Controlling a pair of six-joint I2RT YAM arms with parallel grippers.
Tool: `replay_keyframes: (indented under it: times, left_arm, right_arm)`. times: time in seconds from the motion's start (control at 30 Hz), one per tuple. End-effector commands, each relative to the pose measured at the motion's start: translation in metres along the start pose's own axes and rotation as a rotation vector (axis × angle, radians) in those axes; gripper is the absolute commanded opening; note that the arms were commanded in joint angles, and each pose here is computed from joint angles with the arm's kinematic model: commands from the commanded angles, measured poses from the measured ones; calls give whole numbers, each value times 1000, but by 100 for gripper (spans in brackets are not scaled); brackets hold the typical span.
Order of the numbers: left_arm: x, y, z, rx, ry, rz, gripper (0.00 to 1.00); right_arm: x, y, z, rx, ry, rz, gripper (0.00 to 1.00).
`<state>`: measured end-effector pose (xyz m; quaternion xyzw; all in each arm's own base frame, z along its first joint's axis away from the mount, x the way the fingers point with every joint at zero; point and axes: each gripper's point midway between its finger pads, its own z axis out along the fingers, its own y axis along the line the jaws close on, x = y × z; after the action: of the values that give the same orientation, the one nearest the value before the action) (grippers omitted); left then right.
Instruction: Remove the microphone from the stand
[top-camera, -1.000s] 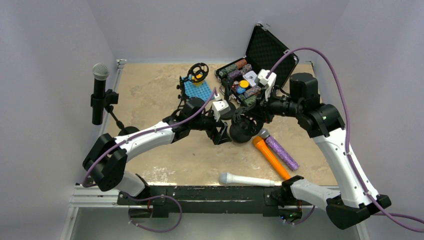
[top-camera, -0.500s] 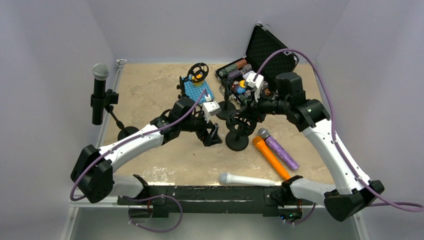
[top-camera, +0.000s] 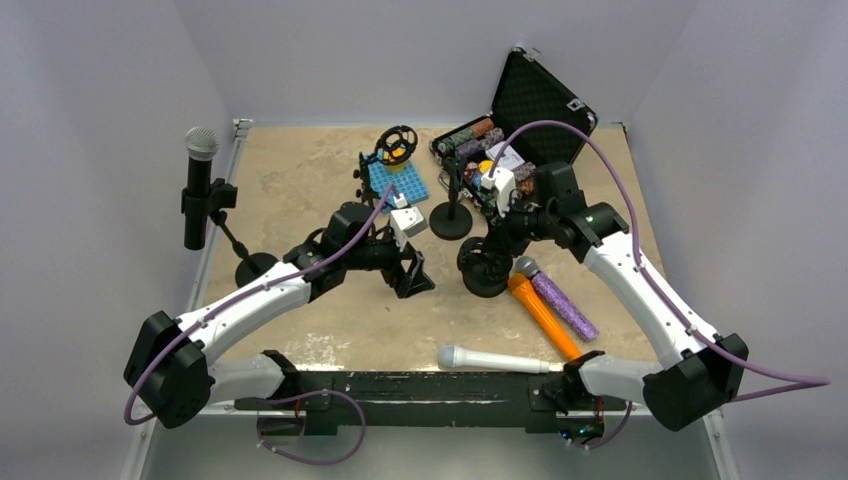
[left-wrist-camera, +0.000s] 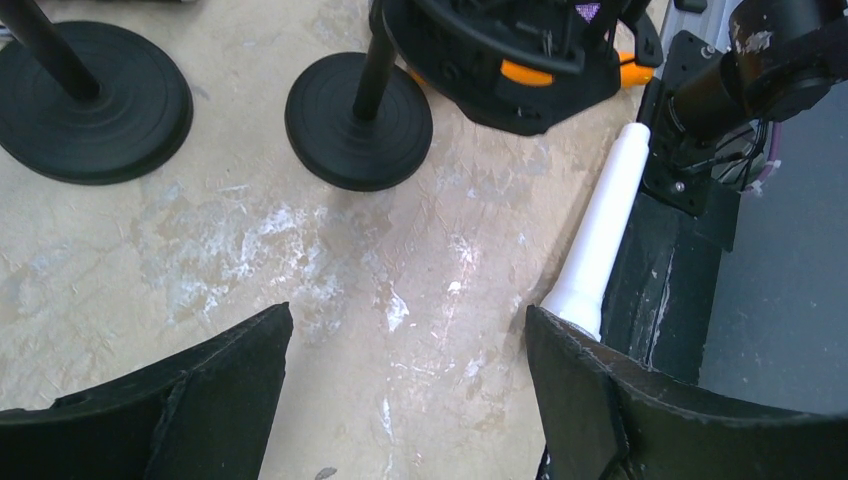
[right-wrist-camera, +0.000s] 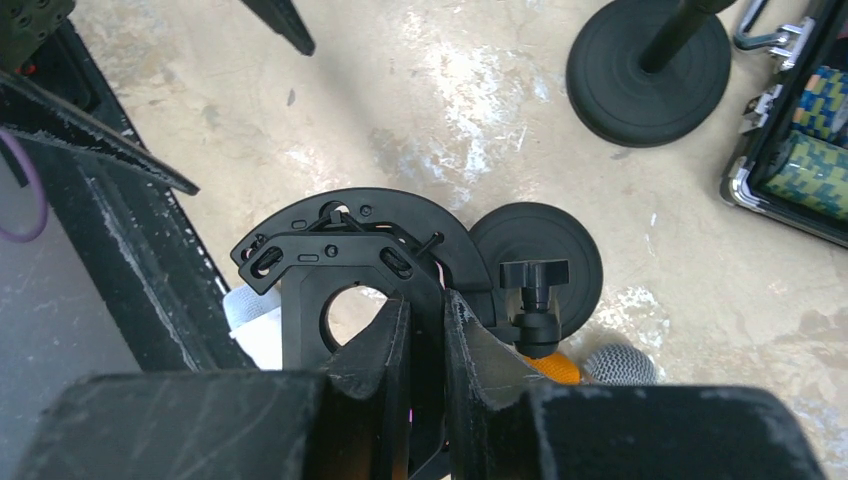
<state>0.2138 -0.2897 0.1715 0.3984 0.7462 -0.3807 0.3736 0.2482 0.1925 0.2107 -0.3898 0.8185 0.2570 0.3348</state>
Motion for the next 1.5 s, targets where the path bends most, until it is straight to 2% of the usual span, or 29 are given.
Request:
replay_keyframes:
  times: [0.0, 0.27, 0.47, 0.63, 0.7, 0.83, 1.0, 1.1, 1.17, 1.3, 1.37, 1.47]
  left_arm:
    - [-7, -3, -4, 11, -47, 16, 89]
    - [-7, -3, -4, 16, -47, 19, 89]
    - [-4, -6, -8, 23, -42, 28, 89]
    - [-18, -17, -26, 45, -26, 102, 89]
    - [-37, -24, -45, 24, -33, 161, 97]
    - [-83, -41, -104, -61, -105, 340, 100]
    - [-121, -21, -195, -375, -111, 370, 100]
    - [-136, 7, -248, -657, -106, 444, 100]
    - [-144, 25, -284, -847, -126, 444, 100]
    - [-149, 61, -355, -1204, -140, 320, 100]
    - [-143, 72, -373, -1282, -122, 248, 100]
    - [-134, 83, -379, -1307, -117, 126, 100]
  right_arm:
    - [-5, -33, 1, 139, -14, 13, 0]
    - [-51, -85, -1, 273, -128, 29, 0]
    - [-57, -106, 2, 329, -116, 59, 0]
    - [-63, -96, -10, 296, -120, 103, 49]
    - [-78, -81, -28, 256, -157, 91, 60]
    - [-112, -51, -62, 191, -254, 49, 77]
    - [-154, -27, -89, 115, -387, -19, 85]
    - [-169, -16, -95, 59, -430, -45, 86]
    - [-173, -12, -96, 40, -440, -36, 87]
    - [-168, -4, -93, -6, -445, -6, 87]
    - [-165, 1, -92, -29, -453, 11, 87]
    - [-162, 7, -93, -50, -464, 37, 87]
